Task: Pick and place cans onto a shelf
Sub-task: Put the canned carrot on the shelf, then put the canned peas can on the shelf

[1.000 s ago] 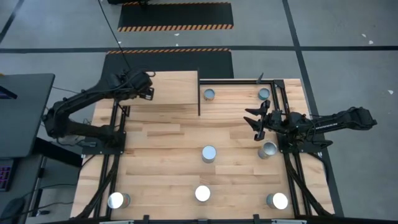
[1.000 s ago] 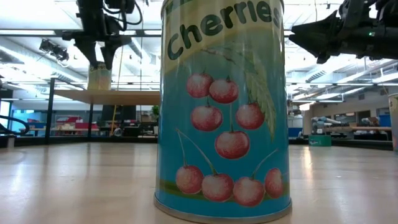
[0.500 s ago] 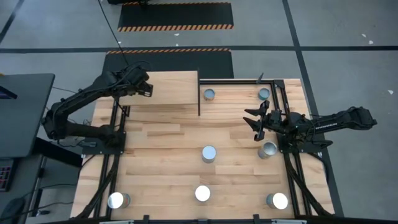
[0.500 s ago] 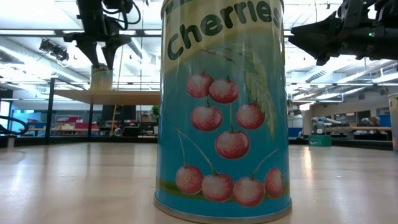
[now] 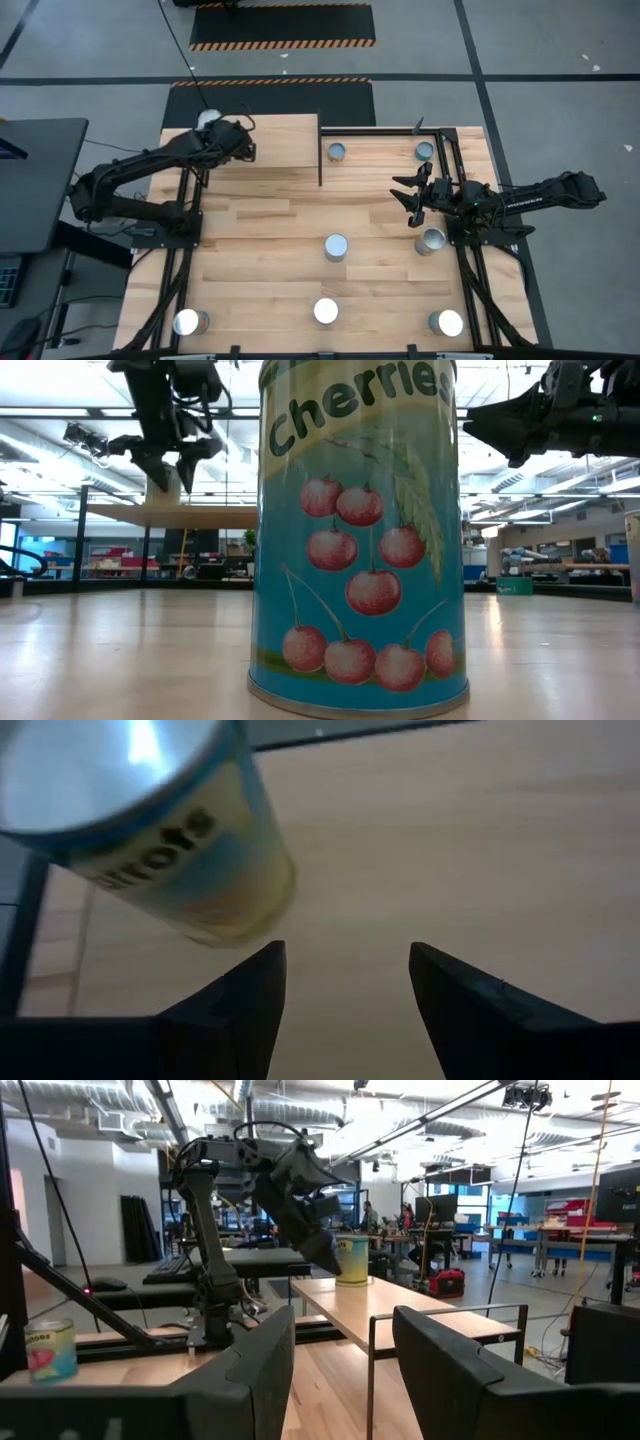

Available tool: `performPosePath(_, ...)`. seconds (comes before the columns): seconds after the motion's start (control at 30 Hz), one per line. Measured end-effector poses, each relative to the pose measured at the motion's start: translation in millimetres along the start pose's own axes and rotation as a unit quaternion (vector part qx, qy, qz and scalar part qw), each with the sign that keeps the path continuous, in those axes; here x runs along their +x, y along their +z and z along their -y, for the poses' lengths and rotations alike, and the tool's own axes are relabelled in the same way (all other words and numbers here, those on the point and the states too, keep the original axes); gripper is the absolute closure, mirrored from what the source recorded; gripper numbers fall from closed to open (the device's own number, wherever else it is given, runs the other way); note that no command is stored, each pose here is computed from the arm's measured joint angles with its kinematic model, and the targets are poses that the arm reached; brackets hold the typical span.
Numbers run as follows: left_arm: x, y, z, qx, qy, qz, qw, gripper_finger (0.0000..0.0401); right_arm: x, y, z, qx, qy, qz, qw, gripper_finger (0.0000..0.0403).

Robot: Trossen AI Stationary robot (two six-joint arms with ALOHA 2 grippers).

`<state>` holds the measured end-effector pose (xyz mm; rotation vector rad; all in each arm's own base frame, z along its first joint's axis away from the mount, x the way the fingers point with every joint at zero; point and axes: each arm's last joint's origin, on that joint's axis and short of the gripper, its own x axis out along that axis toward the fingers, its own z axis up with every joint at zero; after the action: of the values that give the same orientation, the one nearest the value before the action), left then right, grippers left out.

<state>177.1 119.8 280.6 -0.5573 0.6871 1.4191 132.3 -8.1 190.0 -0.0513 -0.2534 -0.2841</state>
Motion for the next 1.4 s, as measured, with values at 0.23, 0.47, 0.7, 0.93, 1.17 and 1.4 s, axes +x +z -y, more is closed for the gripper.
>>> performPosePath(0.23,4,3,-5,-0.011,0.035,0.029,0.999,0.0182,0,0,0,0.004,0.0,0.0,1.0,0.0224)
performPosePath(0.47,11,11,-13,-0.016,0.054,0.028,0.998,0.0182,0,0,0,0.004,0.0,-0.001,1.0,0.0224)
performPosePath(0.7,12,15,-12,-0.009,0.047,0.037,0.998,0.0182,0,0,0,0.004,0.0,-0.001,1.0,0.0224)
performPosePath(0.93,11,13,-10,-0.008,0.031,0.027,0.999,0.0182,0,0,0,0.009,0.0,-0.001,1.0,0.0224)
performPosePath(1.17,4,7,-2,-0.001,0.023,0.042,0.999,0.0187,0,0,0,0.008,0.0,-0.001,1.0,0.0224)
performPosePath(1.4,-27,-15,18,0.063,-0.066,0.054,0.994,0.0203,4,-8,0,-0.006,-0.022,-0.075,0.997,0.0225)
